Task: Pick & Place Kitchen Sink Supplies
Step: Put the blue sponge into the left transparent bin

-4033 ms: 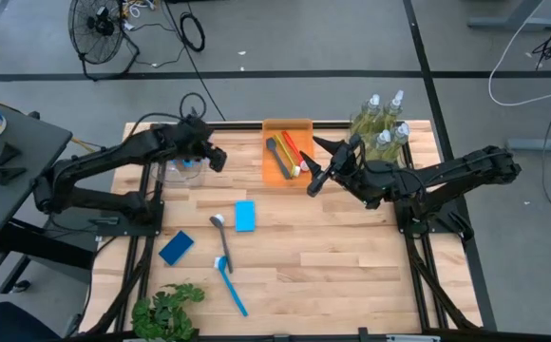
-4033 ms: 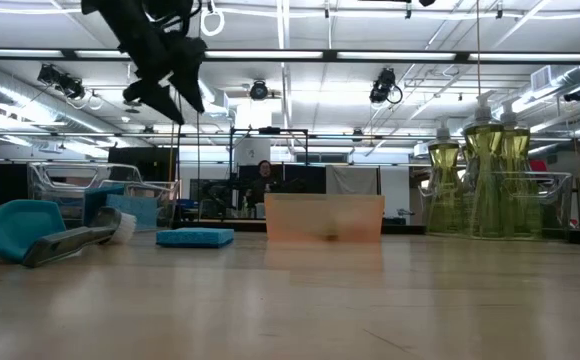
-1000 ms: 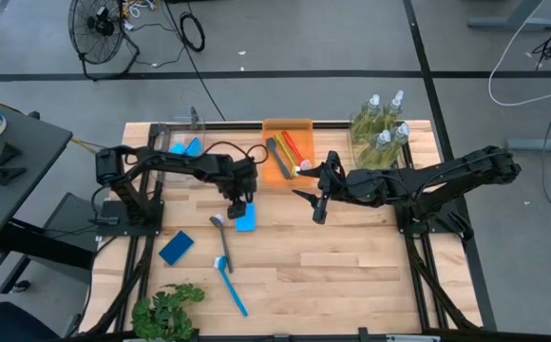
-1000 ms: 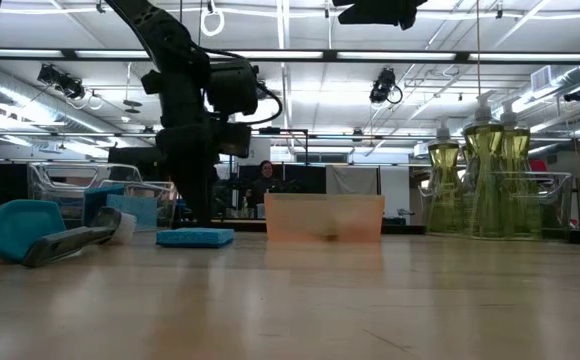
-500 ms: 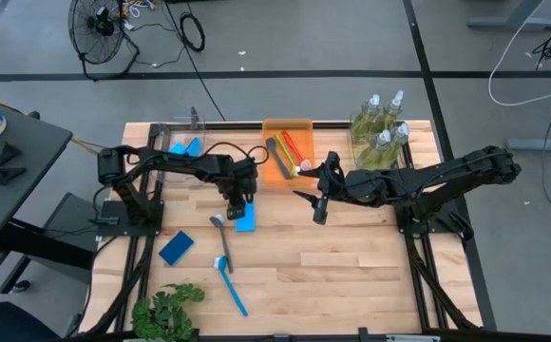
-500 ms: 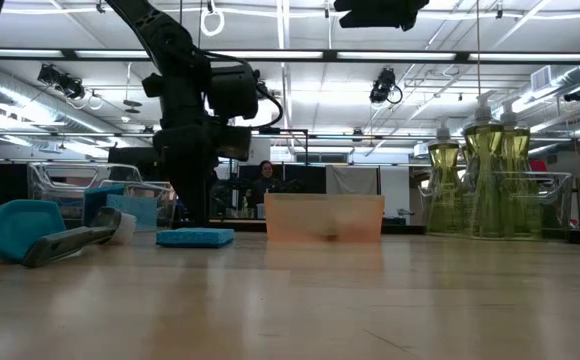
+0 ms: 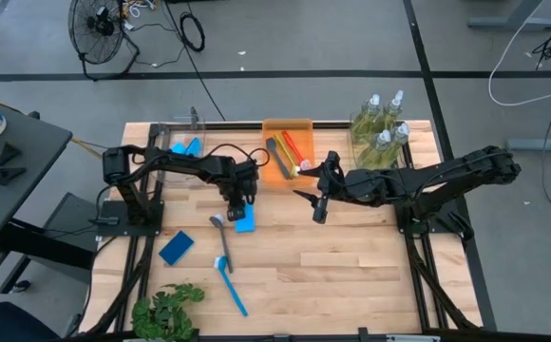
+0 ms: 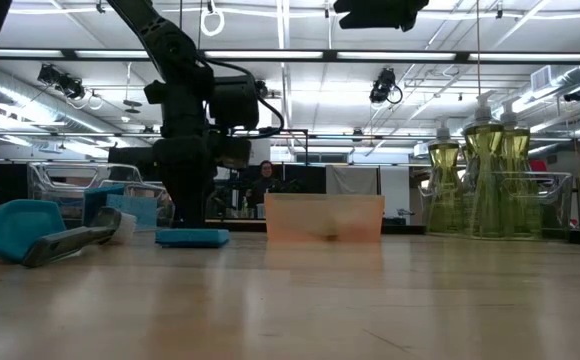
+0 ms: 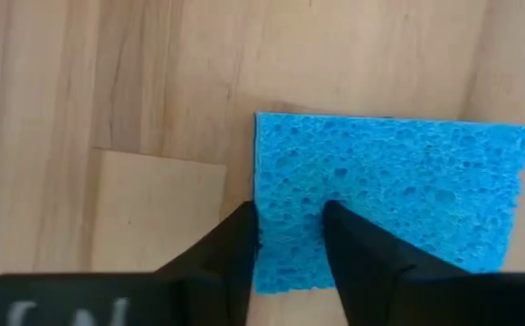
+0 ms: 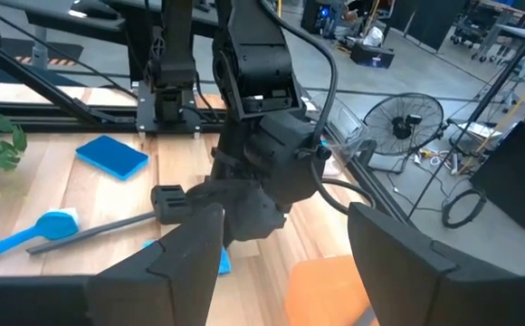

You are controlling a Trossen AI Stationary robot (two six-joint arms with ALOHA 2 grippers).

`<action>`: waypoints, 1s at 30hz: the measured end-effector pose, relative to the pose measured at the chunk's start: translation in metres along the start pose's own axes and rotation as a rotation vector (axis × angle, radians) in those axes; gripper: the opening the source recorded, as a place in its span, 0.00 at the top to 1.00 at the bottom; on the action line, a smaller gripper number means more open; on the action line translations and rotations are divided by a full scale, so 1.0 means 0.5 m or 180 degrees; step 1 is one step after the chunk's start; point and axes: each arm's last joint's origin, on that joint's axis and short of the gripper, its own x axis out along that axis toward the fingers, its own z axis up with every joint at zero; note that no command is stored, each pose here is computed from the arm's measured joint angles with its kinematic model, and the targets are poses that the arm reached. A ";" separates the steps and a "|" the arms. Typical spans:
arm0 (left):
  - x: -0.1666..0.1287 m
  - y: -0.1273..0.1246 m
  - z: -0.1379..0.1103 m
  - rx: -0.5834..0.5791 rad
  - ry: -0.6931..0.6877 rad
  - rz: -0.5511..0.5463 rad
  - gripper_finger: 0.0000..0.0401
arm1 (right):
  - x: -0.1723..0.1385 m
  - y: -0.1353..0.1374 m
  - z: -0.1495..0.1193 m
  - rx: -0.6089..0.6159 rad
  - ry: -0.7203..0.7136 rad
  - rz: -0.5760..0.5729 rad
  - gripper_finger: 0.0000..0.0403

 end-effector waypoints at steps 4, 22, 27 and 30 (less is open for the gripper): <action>0.000 0.001 -0.001 -0.0021 0.0012 0.0007 0.82 | 0.001 -0.002 0.000 -0.0019 0.0005 -0.0019 0.40; -0.045 -0.008 0.010 -0.0035 0.0057 -0.0034 0.99 | 0.001 -0.002 0.002 -0.0006 -0.0032 -0.0039 0.40; -0.093 -0.013 0.051 0.0134 -0.0010 0.0099 1.00 | 0.002 -0.006 0.005 0.0042 -0.0076 -0.0062 0.40; -0.129 -0.013 0.081 0.0209 -0.0145 0.0259 1.00 | 0.004 -0.011 0.006 0.0060 -0.0083 -0.0094 0.40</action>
